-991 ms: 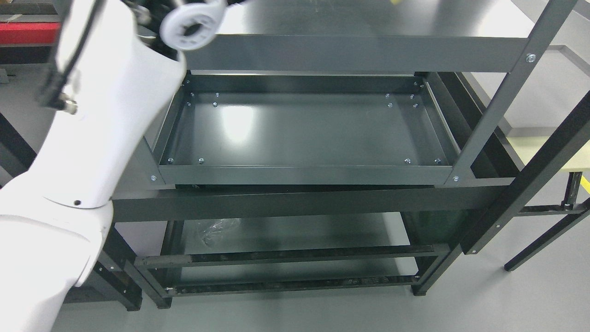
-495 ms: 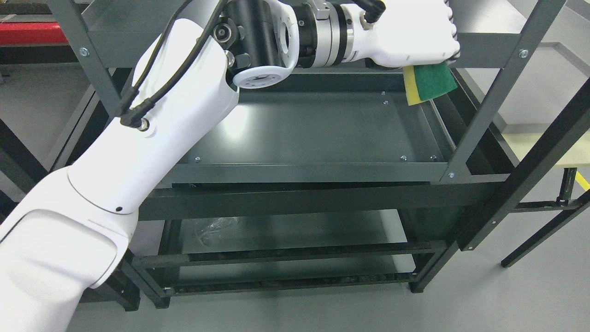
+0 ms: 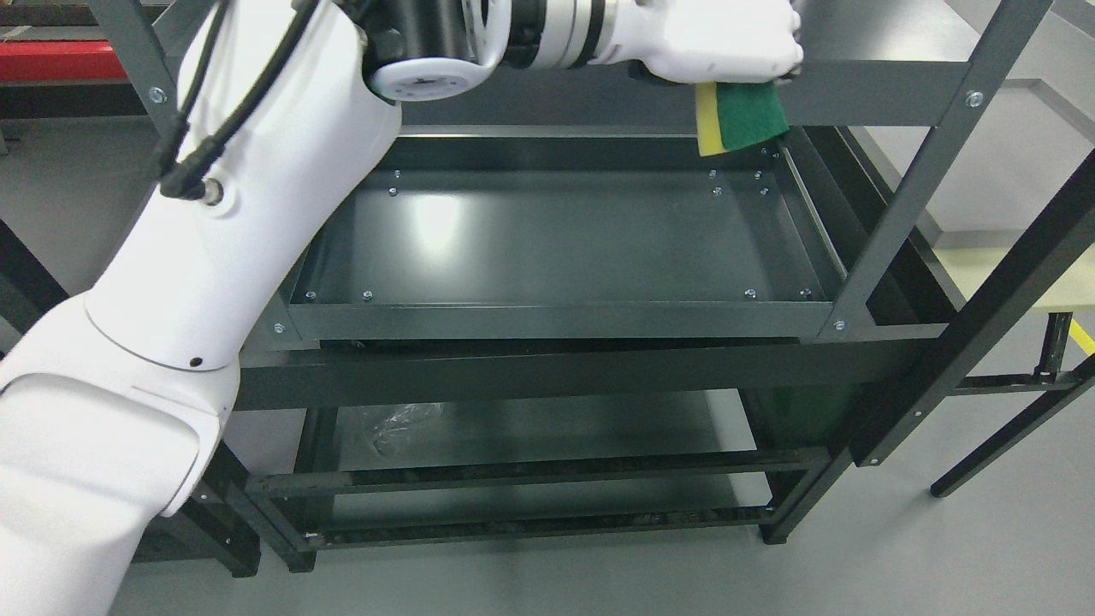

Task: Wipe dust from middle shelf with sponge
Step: 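Wipe the sponge back across the shelf toward the left arm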

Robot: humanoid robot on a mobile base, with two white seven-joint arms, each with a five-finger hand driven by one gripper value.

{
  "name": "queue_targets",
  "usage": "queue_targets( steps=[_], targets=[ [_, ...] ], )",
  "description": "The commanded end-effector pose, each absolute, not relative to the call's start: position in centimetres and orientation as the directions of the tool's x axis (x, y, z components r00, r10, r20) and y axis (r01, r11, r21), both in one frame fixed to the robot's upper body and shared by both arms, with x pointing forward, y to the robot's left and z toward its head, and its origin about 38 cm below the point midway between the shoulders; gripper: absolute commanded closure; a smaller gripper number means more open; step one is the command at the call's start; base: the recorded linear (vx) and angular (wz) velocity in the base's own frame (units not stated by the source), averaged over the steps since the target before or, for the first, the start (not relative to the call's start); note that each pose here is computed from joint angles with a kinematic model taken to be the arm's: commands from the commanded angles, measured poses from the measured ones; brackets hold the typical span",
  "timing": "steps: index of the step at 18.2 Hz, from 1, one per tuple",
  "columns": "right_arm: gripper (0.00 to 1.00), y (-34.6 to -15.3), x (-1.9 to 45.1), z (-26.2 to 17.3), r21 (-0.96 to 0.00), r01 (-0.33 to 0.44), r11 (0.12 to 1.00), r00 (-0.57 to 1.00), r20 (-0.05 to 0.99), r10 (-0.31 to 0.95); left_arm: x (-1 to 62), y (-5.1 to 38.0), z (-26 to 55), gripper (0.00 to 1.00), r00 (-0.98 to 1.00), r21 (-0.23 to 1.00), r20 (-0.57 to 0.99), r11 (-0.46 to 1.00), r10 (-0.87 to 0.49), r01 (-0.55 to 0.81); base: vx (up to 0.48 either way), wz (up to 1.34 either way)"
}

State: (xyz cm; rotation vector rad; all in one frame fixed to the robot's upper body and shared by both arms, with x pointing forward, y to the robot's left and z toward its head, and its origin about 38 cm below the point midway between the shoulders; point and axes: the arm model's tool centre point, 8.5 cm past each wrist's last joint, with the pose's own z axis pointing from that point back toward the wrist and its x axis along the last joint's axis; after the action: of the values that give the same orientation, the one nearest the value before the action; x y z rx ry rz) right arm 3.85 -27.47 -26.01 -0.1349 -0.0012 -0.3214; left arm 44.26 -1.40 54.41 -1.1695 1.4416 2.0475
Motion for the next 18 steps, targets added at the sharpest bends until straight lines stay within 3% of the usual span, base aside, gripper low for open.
queue_targets(
  steps=[1, 7, 13, 18],
  targets=[
    [0.00, -28.7, 4.3, -25.9, -0.147, 0.317, 0.937, 0.948, 0.044, -0.314, 44.2, 7.3, 57.8, 0.96, -0.603, 0.716, -0.693, -0.279, -0.394, -0.640, 0.000, 0.00],
    [0.00, -28.7, 4.4, -25.9, -0.147, 0.317, 0.937, 0.948, 0.045, -0.314, 43.1, 13.6, 57.5, 0.96, -0.673, 0.791, -0.606, -0.234, -0.423, -0.565, 0.000, 0.00],
    [0.00, -28.7, 4.4, -25.9, -0.147, 0.317, 0.937, 0.948, 0.045, -0.314, 40.9, 27.2, 59.1, 0.96, -0.620, 0.804, -0.589, -0.297, -0.519, -0.516, 0.000, 0.00],
    [0.00, -28.7, 4.4, -25.9, -0.147, 0.317, 0.937, 0.948, 0.045, -0.314, 37.9, 35.5, 58.7, 0.96, -0.604, 0.839, -0.541, -0.324, -0.585, -0.437, 0.000, 0.00]
  ],
)
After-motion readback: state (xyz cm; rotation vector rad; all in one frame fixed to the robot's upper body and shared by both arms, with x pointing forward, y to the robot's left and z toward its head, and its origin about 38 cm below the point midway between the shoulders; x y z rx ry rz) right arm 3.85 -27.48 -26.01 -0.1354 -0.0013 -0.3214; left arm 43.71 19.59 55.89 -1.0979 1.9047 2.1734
